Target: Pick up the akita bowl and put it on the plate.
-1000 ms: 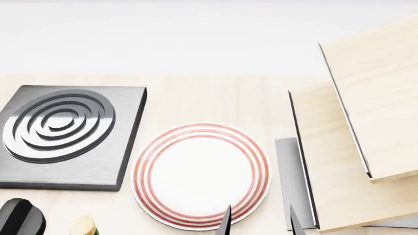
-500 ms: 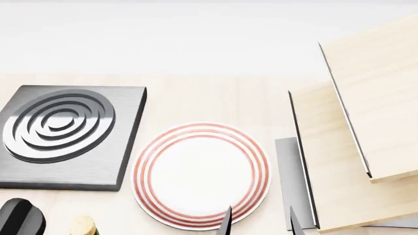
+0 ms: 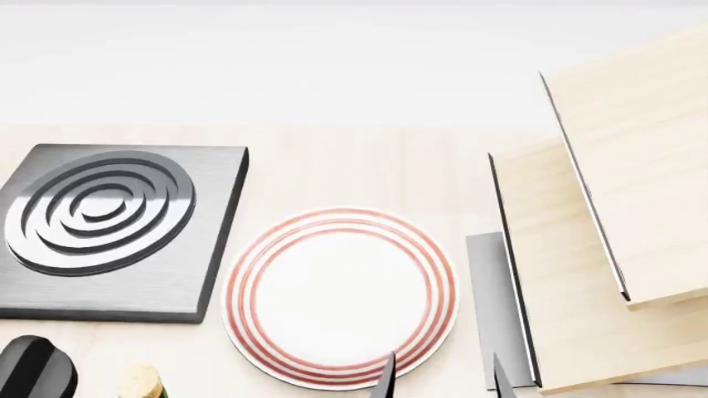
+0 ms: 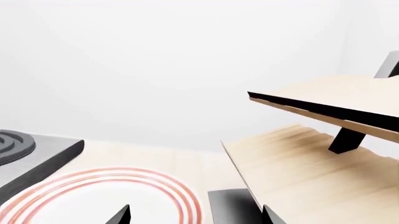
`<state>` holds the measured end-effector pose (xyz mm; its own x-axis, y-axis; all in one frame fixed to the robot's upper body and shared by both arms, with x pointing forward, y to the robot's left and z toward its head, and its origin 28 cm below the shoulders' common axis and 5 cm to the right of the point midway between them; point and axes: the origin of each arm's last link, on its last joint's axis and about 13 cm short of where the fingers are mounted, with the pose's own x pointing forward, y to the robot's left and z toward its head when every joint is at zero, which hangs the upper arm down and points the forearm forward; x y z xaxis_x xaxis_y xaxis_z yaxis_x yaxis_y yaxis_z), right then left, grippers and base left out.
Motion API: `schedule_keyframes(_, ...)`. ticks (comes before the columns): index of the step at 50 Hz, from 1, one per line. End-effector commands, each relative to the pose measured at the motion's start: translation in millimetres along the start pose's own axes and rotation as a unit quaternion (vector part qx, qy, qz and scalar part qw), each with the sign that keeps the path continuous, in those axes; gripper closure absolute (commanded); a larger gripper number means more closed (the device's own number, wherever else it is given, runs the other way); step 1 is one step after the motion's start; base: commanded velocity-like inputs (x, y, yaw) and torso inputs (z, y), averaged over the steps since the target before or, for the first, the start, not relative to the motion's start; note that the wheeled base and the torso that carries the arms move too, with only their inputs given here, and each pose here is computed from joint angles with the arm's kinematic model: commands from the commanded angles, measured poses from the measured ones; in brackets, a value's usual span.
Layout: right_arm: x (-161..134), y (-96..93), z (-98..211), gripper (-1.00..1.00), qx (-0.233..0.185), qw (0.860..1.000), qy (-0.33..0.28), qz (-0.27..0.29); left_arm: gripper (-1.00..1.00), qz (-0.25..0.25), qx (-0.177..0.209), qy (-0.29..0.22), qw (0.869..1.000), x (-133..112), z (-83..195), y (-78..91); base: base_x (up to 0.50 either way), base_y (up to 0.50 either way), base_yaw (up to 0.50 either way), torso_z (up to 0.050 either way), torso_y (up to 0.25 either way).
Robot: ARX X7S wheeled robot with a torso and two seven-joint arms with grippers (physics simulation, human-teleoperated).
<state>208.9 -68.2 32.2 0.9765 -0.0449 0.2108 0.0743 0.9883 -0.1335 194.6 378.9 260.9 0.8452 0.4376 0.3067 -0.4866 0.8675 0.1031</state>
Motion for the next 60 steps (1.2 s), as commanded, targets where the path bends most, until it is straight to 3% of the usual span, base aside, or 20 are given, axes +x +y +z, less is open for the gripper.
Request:
schedule_keyframes(1, -1, -0.3, -2, -1.0, 0.0, 1.0, 0.003, -0.001, 1.0, 0.02, -0.05, -0.046, 0.998, 22, 17, -13.5, 0.0, 0.0, 0.0, 0.0, 0.0)
schedule_keyframes(6, -1, -0.2, -3, -1.0, 0.0, 1.0, 0.005, -0.001, 1.0, 0.023, -0.094, -0.055, 0.994, 34, 26, -20.1, 0.0, 0.0, 0.0, 0.0, 0.0)
schedule_keyframes(13, 0, -0.8, -5, -1.0, 0.0, 1.0, 0.007, -0.003, 1.0, 0.025, -0.115, -0.054, 0.992, 45, 29, -30.9, 0.0, 0.0, 0.0, 0.0, 0.001)
schedule_keyframes(14, 0, -0.7, -5, -1.0, -0.001, 1.0, 0.008, -0.003, 1.0, 0.035, -0.145, -0.061, 0.987, 49, 31, -34.4, 0.0, 0.0, 0.0, 0.0, 0.0)
schedule_keyframes(16, 0, -0.7, -5, -1.0, -0.001, 1.0, 0.007, -0.002, 1.0, 0.044, -0.166, -0.069, 0.983, 53, 33, -36.1, 0.0, 0.0, 0.0, 0.0, 0.0)
schedule_keyframes(23, 0, -0.4, -6, -1.0, -0.002, 1.0, 0.009, -0.003, 1.0, 0.044, -0.195, -0.078, 0.977, 61, 35, -47.2, 0.0, 0.0, 0.0, 0.0, 0.0)
schedule_keyframes(28, 0, -0.4, -5, -1.0, -0.003, 1.0, 0.008, -0.001, 1.0, 0.037, -0.236, -0.08, 0.968, 69, 42, -54.3, 0.0, 0.0, 0.0, 0.0, 0.0)
schedule_keyframes(51, 0, -1.0, -6, -1.0, 0.001, 1.0, 0.011, -0.001, 1.0, 0.028, -0.255, -0.054, 0.965, 107, 62, -87.2, 0.0, 0.0, 0.0, 0.0, 0.0)
schedule_keyframes(55, 1, -1.2, -6, -1.0, 0.0, 1.0, 0.012, -0.002, 1.0, 0.02, -0.29, -0.039, 0.956, 117, 64, -95.2, 0.0, 0.0, 0.0, 0.0, 0.003)
schedule_keyframes(59, 2, -1.1, -7, -1.0, -0.001, 1.0, 0.014, -0.002, 1.0, 0.011, -0.299, -0.031, 0.954, 121, 62, -106.5, 0.0, 0.0, 0.0, 0.0, 0.0)
schedule_keyframes(60, 2, -1.2, -7, -1.0, -0.001, 1.0, 0.014, -0.002, 1.0, -0.009, -0.336, -0.014, 0.942, 122, 62, -110.6, 0.0, 0.0, 0.0, 0.0, 0.0)
